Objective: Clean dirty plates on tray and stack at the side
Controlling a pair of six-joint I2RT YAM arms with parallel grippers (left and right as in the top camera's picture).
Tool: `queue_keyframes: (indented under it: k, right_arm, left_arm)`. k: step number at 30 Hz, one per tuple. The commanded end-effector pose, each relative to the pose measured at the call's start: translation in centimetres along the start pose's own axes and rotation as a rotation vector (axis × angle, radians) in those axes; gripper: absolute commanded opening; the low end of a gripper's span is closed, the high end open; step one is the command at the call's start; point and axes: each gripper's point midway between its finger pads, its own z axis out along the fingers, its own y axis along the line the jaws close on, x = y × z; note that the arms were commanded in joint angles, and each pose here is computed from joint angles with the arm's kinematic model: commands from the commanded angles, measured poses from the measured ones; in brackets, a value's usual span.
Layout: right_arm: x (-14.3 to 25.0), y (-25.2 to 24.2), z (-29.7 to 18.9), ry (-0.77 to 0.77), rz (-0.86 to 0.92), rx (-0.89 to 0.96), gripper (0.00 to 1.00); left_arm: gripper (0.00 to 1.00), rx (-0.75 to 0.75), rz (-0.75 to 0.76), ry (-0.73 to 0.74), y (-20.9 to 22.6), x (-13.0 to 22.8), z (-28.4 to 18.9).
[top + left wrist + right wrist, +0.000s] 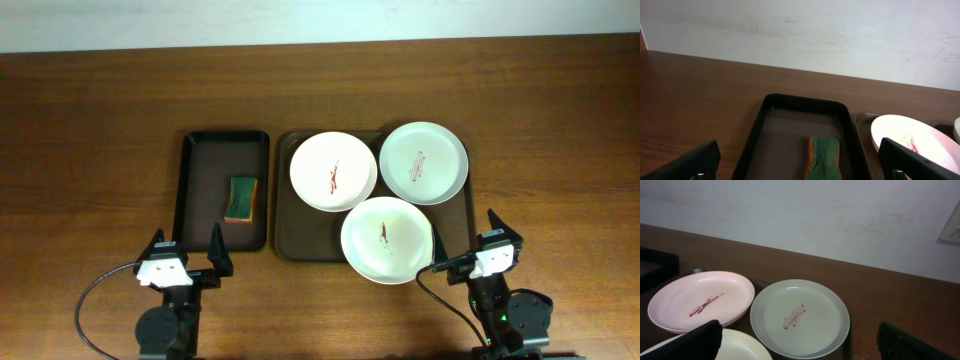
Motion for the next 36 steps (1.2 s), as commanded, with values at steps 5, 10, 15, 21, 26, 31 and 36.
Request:
queue_keyframes:
  k: [5,10,15,21,26,31,36]
  right_arm:
    - [0.16,0.09,-0.02,0.0,-0.002,-0.007,0.99]
    - [0.16,0.09,-0.02,0.0,-0.002,-0.007,0.99]
    - [0.16,0.09,-0.02,0.0,-0.002,-0.007,0.99]
    - [0.16,0.09,-0.02,0.0,-0.002,-0.007,0.99]
    - [0.16,0.09,-0.02,0.0,-0.002,-0.007,0.99]
    - [0.15,0.1,-0.02,0.0,-0.002,-0.008,0.99]
    - [0.15,0.14,-0.02,0.0,-0.002,-0.01,0.99]
  left_arm:
    - [0.99,0.01,0.015,-0.002,-0.13,0.06,-0.02]
    - [0.99,0.01,0.016,-0.001,-0.13,0.07,-0.02]
    - [1.0,0.01,0.016,-0.001,-0.13,0.07,-0.02]
    - [0.99,0.011,0.016,-0.002,-0.14,0.06,-0.02]
    - [1.0,0.01,0.016,-0.001,-0.13,0.07,-0.02]
    - [0.99,0.008,0.016,-0.003,-0.1,0.01,-0.02]
    - [0.99,0.027,0.016,0.005,-0.42,0.18,-0.02]
